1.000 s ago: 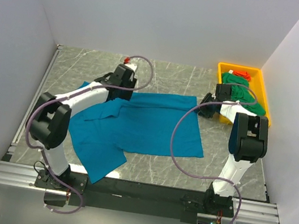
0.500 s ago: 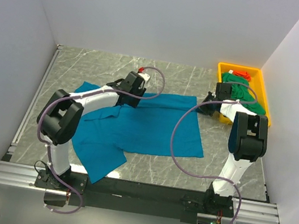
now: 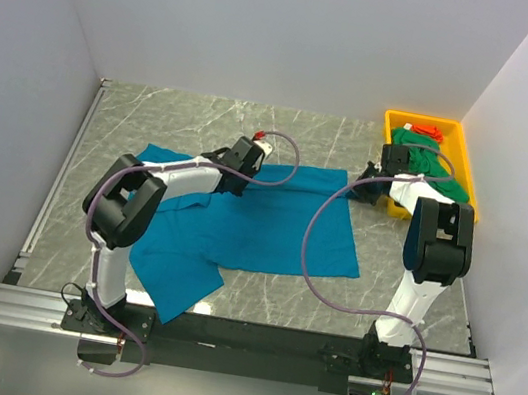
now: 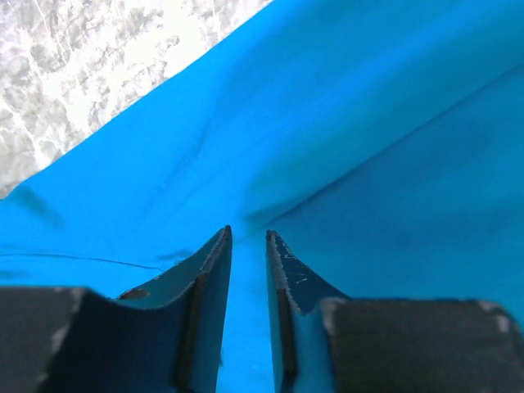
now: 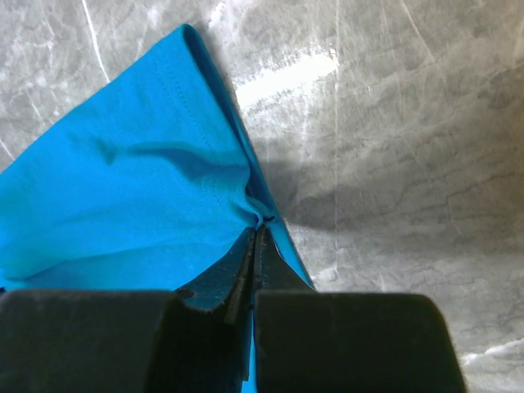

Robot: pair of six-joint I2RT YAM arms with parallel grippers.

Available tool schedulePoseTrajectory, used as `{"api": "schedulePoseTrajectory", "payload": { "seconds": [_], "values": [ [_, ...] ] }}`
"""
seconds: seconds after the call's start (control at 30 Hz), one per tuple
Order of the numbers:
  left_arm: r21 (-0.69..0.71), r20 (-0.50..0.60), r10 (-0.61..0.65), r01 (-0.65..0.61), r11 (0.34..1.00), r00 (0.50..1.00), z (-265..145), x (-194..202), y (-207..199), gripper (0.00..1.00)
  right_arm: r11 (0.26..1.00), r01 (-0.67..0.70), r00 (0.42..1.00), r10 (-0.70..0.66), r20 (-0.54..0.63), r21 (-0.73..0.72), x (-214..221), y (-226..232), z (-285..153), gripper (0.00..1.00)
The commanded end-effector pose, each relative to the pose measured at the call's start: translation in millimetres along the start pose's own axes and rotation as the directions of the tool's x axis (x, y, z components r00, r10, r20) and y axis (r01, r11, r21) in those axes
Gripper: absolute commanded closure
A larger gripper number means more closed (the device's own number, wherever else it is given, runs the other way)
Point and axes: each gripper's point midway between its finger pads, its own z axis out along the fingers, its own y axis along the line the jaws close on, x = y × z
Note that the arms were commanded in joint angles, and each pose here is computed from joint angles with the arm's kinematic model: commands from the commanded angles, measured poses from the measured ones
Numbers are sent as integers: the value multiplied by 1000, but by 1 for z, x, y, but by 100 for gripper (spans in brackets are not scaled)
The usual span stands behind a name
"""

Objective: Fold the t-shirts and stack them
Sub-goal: Fold the tshirt

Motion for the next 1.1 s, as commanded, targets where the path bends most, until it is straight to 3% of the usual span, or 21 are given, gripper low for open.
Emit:
{"api": "schedulePoseTrajectory", "payload": {
  "seconds": [0.0, 0.5, 0.63, 0.77, 1.07],
  "values": [
    [-50, 49, 55, -53, 997, 997, 4, -19, 9, 71, 998, 24, 996, -20, 82, -54, -32, 24, -27, 100],
    [-48, 3, 106, -105, 993, 994, 19, -5, 4, 68, 998, 23, 997, -19, 76, -52, -31, 23, -24, 100],
    [-62, -10, 117, -117, 991, 993, 23, -3, 5, 73, 998, 23, 997, -19, 78, -55, -31, 23, -25, 100],
    [-51, -10, 114, -114, 992, 993, 23, -7, 3, 87, 998, 32, 997, -28, 78, -51, -33, 24, -26, 100],
    [-37, 1, 108, -108, 993, 994, 16, -14, 3, 89, 998, 39, 996, -34, 84, -55, -36, 26, -29, 100]
  ]
}}
